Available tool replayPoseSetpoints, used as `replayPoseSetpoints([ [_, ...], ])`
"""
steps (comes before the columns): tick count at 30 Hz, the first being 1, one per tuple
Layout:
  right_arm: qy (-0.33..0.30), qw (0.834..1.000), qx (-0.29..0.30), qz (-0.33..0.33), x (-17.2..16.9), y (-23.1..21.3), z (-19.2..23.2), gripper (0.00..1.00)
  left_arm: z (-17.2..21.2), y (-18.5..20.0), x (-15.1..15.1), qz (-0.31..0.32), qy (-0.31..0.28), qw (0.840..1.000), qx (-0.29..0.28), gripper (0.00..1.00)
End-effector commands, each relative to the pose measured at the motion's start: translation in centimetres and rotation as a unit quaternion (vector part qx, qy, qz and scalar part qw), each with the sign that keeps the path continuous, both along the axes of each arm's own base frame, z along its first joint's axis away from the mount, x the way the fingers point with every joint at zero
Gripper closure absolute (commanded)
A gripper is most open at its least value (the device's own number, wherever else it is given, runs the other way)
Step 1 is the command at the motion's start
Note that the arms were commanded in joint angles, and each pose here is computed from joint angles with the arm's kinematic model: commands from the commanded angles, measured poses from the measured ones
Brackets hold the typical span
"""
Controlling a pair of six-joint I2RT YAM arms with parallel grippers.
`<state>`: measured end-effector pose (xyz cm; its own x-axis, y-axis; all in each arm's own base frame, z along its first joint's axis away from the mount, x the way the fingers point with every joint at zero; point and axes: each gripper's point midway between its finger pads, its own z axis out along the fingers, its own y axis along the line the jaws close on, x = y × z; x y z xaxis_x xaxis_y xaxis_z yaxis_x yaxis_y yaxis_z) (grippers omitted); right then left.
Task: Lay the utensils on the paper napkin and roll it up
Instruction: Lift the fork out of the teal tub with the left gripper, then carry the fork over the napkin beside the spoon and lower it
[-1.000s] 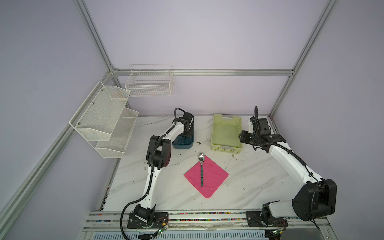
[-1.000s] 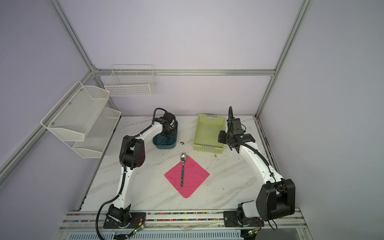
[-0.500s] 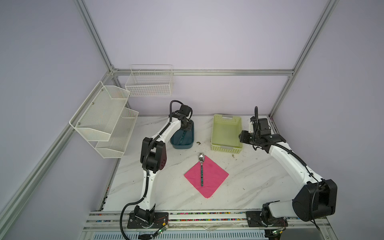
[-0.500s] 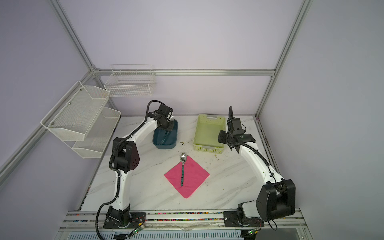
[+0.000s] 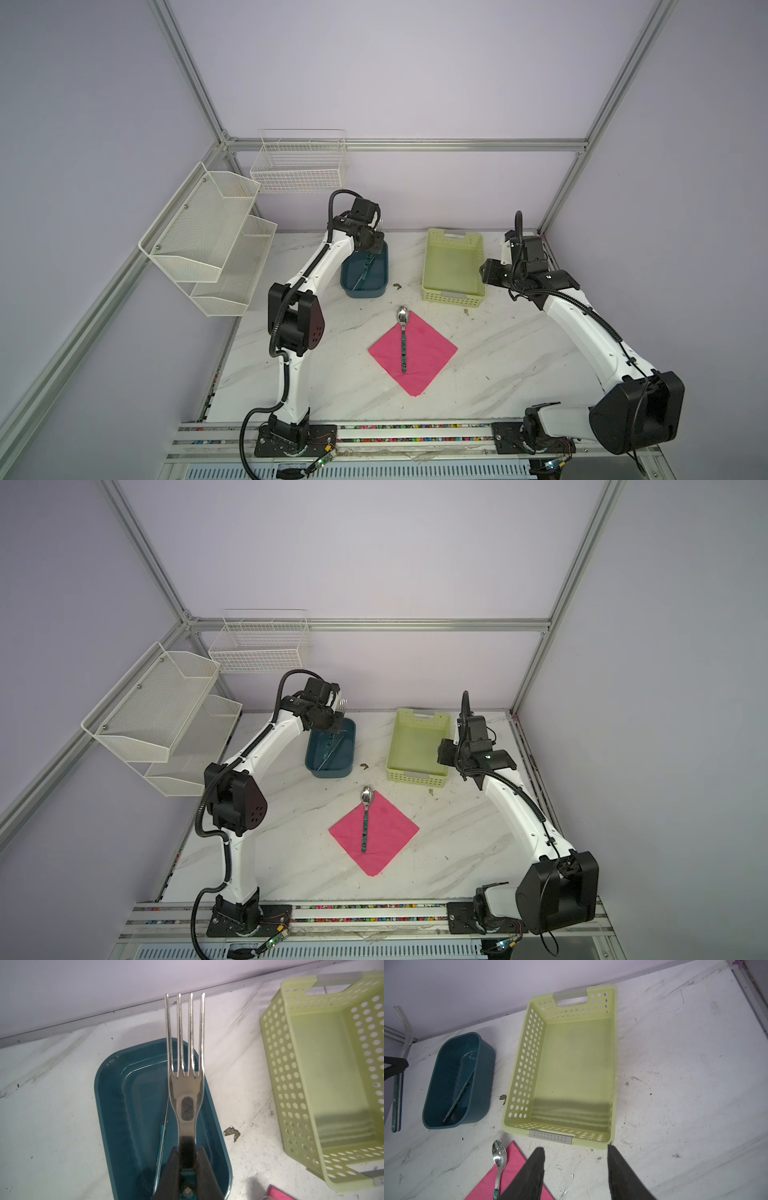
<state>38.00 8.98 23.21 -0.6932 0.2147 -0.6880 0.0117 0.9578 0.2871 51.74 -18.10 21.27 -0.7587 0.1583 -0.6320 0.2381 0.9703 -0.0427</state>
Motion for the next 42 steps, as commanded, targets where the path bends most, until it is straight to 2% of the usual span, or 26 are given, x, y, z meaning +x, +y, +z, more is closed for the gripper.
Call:
replayPoseSetpoints([
  [1,-0.017,1.000,0.013,-0.001,-0.4,0.0,1.6,0.48,2.2,-1.0,-2.3,-0.003,-0.005,0.999,-0.035,0.98],
  [16,-0.028,0.999,0.014,0.030,-0.8,0.7,1.7,0.48,0.6,-4.1,-11.9,0.041,0.047,0.996,-0.059,1.00],
  [23,-0.032,0.998,0.018,0.045,-0.6,1.2,2.0,0.48,-2.4,-6.4,-15.8,0.089,0.074,0.990,-0.081,1.00],
  [29,-0.035,0.998,0.024,0.052,-0.5,1.6,2.1,0.48,-6.1,-9.8,-19.3,0.087,0.107,0.987,-0.076,1.00],
  [35,-0.036,0.997,0.027,0.056,-0.6,1.7,2.1,0.48,-9.1,-12.8,-21.8,0.091,0.127,0.985,-0.068,1.00],
  [42,-0.037,0.997,0.030,0.059,-0.6,1.9,2.2,0.48,-12.0,-14.3,-22.9,0.102,0.136,0.984,-0.055,1.00],
])
